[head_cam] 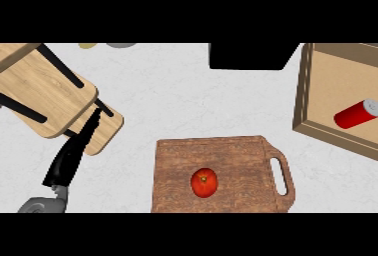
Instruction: Pick the can from the cutting board and place it in the cardboard box
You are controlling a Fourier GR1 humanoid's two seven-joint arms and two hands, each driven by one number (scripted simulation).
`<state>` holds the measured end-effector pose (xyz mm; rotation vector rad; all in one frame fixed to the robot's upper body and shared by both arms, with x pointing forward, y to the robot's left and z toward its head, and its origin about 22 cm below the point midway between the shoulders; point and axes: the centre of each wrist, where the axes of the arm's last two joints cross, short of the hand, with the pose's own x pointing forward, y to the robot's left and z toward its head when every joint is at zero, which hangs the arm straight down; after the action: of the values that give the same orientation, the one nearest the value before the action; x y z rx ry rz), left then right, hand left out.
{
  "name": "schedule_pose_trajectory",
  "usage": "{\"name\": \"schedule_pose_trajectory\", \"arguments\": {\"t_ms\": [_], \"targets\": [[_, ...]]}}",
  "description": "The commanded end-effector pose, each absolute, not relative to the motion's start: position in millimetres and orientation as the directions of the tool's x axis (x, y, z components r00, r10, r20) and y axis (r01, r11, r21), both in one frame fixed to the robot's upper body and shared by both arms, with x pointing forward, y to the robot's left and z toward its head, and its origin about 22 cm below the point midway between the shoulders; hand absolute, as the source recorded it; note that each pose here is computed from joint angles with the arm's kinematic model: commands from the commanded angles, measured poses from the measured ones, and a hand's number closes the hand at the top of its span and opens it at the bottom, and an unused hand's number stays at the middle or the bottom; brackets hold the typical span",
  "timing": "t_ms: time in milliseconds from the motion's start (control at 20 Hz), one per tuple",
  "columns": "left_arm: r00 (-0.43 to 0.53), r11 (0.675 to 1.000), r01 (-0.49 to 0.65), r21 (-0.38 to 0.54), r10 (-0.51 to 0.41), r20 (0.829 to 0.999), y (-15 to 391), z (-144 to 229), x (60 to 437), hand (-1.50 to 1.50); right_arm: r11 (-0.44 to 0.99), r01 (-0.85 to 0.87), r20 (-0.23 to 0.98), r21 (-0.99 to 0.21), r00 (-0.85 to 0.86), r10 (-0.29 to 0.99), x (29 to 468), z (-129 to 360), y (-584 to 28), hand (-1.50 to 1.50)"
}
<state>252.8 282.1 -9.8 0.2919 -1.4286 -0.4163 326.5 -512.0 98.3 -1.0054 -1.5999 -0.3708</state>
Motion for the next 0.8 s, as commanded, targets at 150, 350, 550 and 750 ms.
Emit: {"name": "schedule_pose_trajectory", "arguments": {"t_ms": [150,350,550,750], "targets": [[0.045,0.888,0.085,0.453,-0.457,0.888,276.2,1.7,275.0,0.00,0.520,0.836,0.908,-0.176,-0.066,0.413,277.4,87.5,-555.9,-1.50],[0.023,0.884,0.070,0.463,-0.465,0.885,268.0,0.5,278.0,0.00,0.494,0.847,0.912,-0.198,-0.025,0.408,253.5,86.7,-574.5,-1.50],[0.028,0.898,0.093,0.431,-0.435,0.900,271.4,-5.9,272.1,0.00,0.510,0.837,0.912,-0.197,-0.034,0.408,226.3,72.3,-586.0,-1.50],[0.033,0.898,0.082,0.433,-0.437,0.899,272.0,4.9,275.2,0.00,0.504,0.828,0.902,-0.243,0.001,0.433,207.0,66.2,-594.0,-1.50]]}}
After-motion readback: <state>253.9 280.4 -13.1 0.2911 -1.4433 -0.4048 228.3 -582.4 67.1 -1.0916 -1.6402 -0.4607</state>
